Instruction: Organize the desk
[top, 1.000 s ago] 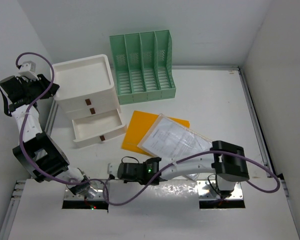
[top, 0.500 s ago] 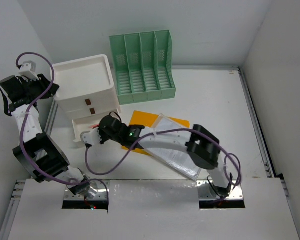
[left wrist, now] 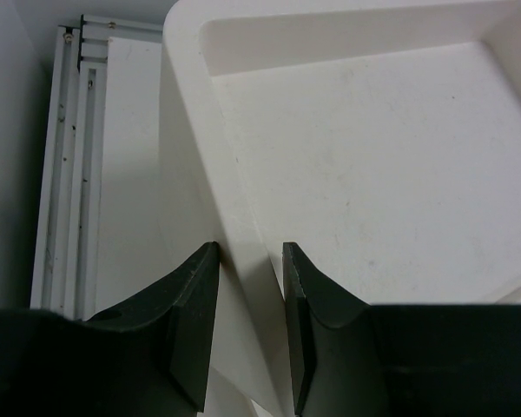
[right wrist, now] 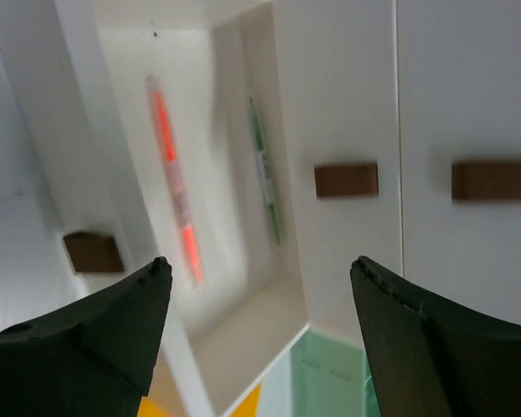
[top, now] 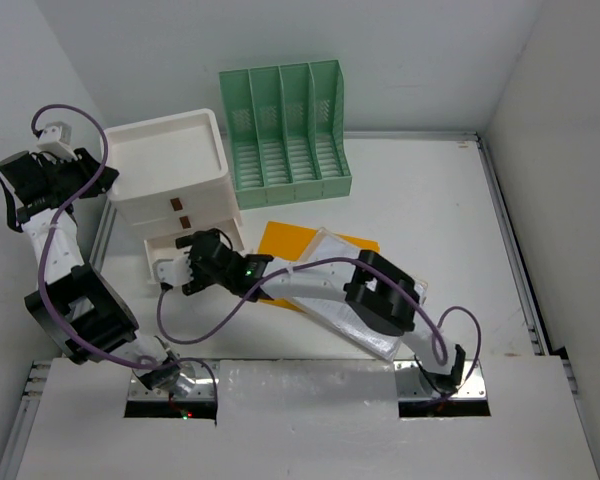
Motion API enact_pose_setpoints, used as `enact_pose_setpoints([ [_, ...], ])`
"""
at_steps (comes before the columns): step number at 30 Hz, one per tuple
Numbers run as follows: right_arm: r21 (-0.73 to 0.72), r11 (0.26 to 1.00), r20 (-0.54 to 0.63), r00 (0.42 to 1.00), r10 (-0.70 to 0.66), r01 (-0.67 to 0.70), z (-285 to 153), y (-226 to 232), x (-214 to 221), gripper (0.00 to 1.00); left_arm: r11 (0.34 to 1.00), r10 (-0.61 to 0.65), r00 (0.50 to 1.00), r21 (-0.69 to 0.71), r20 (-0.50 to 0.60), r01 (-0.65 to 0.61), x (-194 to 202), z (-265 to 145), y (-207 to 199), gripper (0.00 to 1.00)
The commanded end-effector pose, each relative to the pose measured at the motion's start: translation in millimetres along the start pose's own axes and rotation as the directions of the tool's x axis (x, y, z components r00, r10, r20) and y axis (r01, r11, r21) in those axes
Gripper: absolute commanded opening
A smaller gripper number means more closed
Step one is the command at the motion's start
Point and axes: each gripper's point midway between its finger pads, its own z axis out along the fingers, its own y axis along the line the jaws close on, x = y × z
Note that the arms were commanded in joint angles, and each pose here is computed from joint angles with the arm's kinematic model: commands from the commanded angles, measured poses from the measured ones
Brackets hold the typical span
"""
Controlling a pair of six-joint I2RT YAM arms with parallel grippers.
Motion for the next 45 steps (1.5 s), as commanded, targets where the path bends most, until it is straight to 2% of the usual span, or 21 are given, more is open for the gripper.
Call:
enact_pose_setpoints([
  [1, 0.203, 0.904, 0.201, 0.920, 0.337, -0.376, -60.5, -83.1, -41.9, 0.79, 0.973, -0.229, 0.933, -0.035, -0.278, 0.229, 96.6, -3.4, 2.2, 0.00],
  [2, 0.153, 0.848, 0.201, 0.856, 0.476, -0.507, -62.3, -58.5, -31.5, 0.77, 0.973, -0.227, 0.934, -0.035, -0.277, 0.226, 96.3, -3.3, 2.4, 0.00],
  [4, 0.092, 0.756, 0.257, 0.749, 0.610, -0.648, -78.1, -49.6, -35.3, 0.71, 0.974, -0.226, 0.934, -0.034, -0.277, 0.226, 96.5, -2.8, 2.0, 0.00],
  [5, 0.028, 0.651, 0.267, 0.633, 0.727, -0.759, -78.6, -23.5, -30.0, 0.55, 0.973, -0.227, 0.935, -0.034, -0.274, 0.226, 95.8, -2.8, 2.5, 0.00],
  [6, -0.035, 0.582, 0.281, 0.551, 0.786, -0.812, -82.4, -11.7, -33.9, 0.44, 0.972, -0.230, 0.934, -0.029, -0.274, 0.231, 95.7, -2.1, 1.4, 0.00],
  [7, -0.075, 0.508, 0.353, 0.454, 0.818, -0.858, -85.3, -15.2, -42.5, 0.33, 0.972, -0.232, 0.934, -0.029, -0.272, 0.233, 95.1, -1.9, 2.0, 0.00],
  [8, -0.133, 0.397, 0.317, 0.340, 0.885, -0.908, -84.3, 14.1, -34.1, 0.15, 0.972, -0.234, 0.934, -0.027, -0.271, 0.235, 94.9, -1.4, 1.8, 0.00],
  [10, -0.200, 0.307, 0.350, 0.224, 0.909, -0.931, -80.2, 29.7, -36.0, 0.03, 0.971, -0.233, 0.934, -0.020, -0.271, 0.237, 94.2, -1.2, 0.2, 0.00],
  [11, -0.212, 0.224, 0.313, 0.151, 0.938, -0.951, -76.1, 46.2, -28.1, 0.00, 0.972, -0.232, 0.934, -0.019, -0.270, 0.236, 93.9, -1.8, 0.2, 0.00],
  [12, -0.219, 0.179, 0.291, 0.111, 0.950, -0.959, -71.1, 54.6, -25.5, 0.00, 0.972, -0.229, 0.935, -0.020, -0.270, 0.233, 93.8, -2.1, 0.2, 0.00],
  [13, -0.201, 0.153, 0.234, 0.104, 0.967, -0.968, -59.2, 77.1, -14.9, 0.00, 0.973, -0.228, 0.936, -0.019, -0.270, 0.231, 93.5, -2.1, -0.4, 0.00],
  [14, -0.212, 0.115, 0.216, 0.068, 0.974, -0.971, -52.6, 78.4, -19.3, 0.00, 0.973, -0.226, 0.936, -0.020, -0.270, 0.229, 93.6, -2.7, -0.7, 0.00],
  [16, -0.196, 0.071, 0.168, 0.038, 0.985, -0.978, -37.6, 95.4, -13.9, 0.00, 0.974, -0.224, 0.937, -0.023, -0.270, 0.226, 93.5, -3.4, 0.1, 0.00],
  [19, -0.161, 0.057, 0.204, 0.023, 0.979, -0.985, -25.2, 97.1, -5.4, 0.00, 0.973, -0.226, 0.935, -0.019, -0.273, 0.230, 94.5, -2.7, -0.7, 0.00],
  [23, -0.091, 0.099, 0.295, 0.068, 0.953, -0.991, -7.3, 76.3, 7.0, 0.00, 0.974, -0.220, 0.937, -0.017, -0.270, 0.224, 91.7, -2.2, 0.8, 0.00],
  [24, -0.085, 0.084, 0.324, 0.052, 0.945, -0.993, -0.4, 59.5, 7.7, 0.00, 0.974, -0.220, 0.937, -0.017, -0.271, 0.224, 91.4, -2.1, 0.9, 0.00],
  [26, -0.086, 0.058, 0.313, 0.028, 0.949, -0.995, 15.4, 59.8, 16.8, 0.00, 0.974, -0.222, 0.936, -0.016, -0.272, 0.227, 91.0, -2.1, 0.6, 0.00],
  [30, -0.079, -0.044, 0.342, -0.068, 0.937, -0.996, 43.5, 36.6, 38.9, 0.00, 0.974, -0.220, 0.936, -0.013, -0.274, 0.225, 91.3, -0.7, 1.0, 0.00],
  [38, 0.002, -0.061, 0.399, -0.055, 0.915, -0.998, 74.1, 12.1, 65.2, 0.00, 0.972, -0.226, 0.929, -0.010, -0.293, 0.234, 99.0, 3.1, 4.2, 0.00],
  [42, -0.021, -0.130, 0.398, -0.128, 0.908, -0.991, 105.1, -4.8, 74.0, 0.00, 0.972, -0.226, 0.928, -0.010, -0.296, 0.233, 99.7, 4.5, 6.5, 0.00],
  [45, 0.009, -0.150, 0.447, -0.130, 0.885, -0.989, 111.8, -19.2, 84.1, 0.00, 0.974, -0.220, 0.931, -0.009, -0.292, 0.227, 96.8, 4.5, 6.8, 0.00],
])
